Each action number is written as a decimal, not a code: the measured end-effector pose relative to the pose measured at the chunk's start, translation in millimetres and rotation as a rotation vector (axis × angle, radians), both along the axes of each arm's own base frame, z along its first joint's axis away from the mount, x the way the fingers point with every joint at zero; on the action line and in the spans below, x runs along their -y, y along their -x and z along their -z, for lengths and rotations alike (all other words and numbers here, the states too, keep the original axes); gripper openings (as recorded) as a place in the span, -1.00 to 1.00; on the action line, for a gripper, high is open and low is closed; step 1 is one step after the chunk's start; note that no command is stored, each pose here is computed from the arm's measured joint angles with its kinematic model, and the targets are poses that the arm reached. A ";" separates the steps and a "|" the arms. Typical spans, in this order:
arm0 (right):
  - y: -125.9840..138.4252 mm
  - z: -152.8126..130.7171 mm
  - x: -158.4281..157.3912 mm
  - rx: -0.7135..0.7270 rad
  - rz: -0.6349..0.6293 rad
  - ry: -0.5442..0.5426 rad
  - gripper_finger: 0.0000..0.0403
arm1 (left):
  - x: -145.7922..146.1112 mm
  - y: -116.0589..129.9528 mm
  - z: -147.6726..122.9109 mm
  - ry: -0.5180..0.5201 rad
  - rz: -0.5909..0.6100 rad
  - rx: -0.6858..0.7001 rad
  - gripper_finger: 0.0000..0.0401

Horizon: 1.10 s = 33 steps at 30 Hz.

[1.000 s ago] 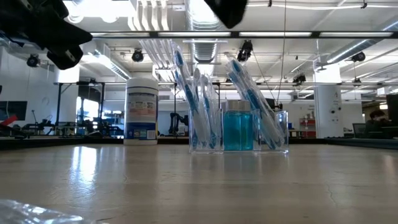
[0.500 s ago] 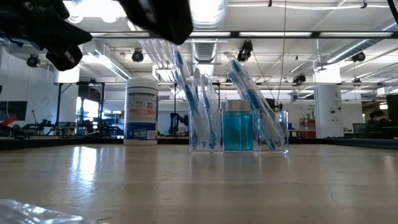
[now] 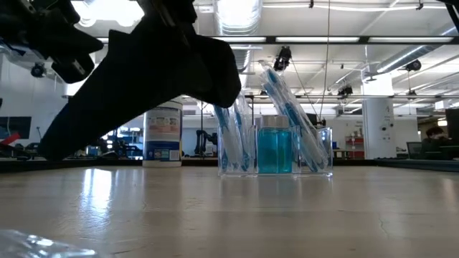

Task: Pick & Place toothbrushing station
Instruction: Put the orange toothbrush into the transparent organizer

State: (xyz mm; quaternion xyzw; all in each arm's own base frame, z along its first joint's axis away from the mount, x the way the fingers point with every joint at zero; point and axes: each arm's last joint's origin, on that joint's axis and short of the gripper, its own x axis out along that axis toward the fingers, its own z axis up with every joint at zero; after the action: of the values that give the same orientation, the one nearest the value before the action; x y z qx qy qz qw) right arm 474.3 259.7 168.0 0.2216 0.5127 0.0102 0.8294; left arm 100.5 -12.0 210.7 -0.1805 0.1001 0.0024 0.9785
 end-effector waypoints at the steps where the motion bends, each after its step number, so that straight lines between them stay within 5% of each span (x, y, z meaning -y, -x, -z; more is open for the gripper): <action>1: 0.6 0.5 -0.9 -0.002 -0.005 -0.001 0.23 | 0.0 0.1 0.2 0.000 0.000 -0.002 -0.92; 20: 6.0 39.5 4.4 -0.006 -0.074 0.074 0.32 | -0.1 0.1 0.3 -0.042 0.006 -0.002 -0.93; 33: 7.6 46.9 36.5 -0.085 -0.024 0.330 0.11 | -0.1 0.4 1.6 -0.096 0.016 -0.013 -0.93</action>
State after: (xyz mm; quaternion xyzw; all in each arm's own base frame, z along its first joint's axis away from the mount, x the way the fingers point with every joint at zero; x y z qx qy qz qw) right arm 466.7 223.2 121.1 0.0764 0.5446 -0.0739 0.8319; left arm 100.1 -11.9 209.1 -0.1326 0.1080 0.0004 0.9853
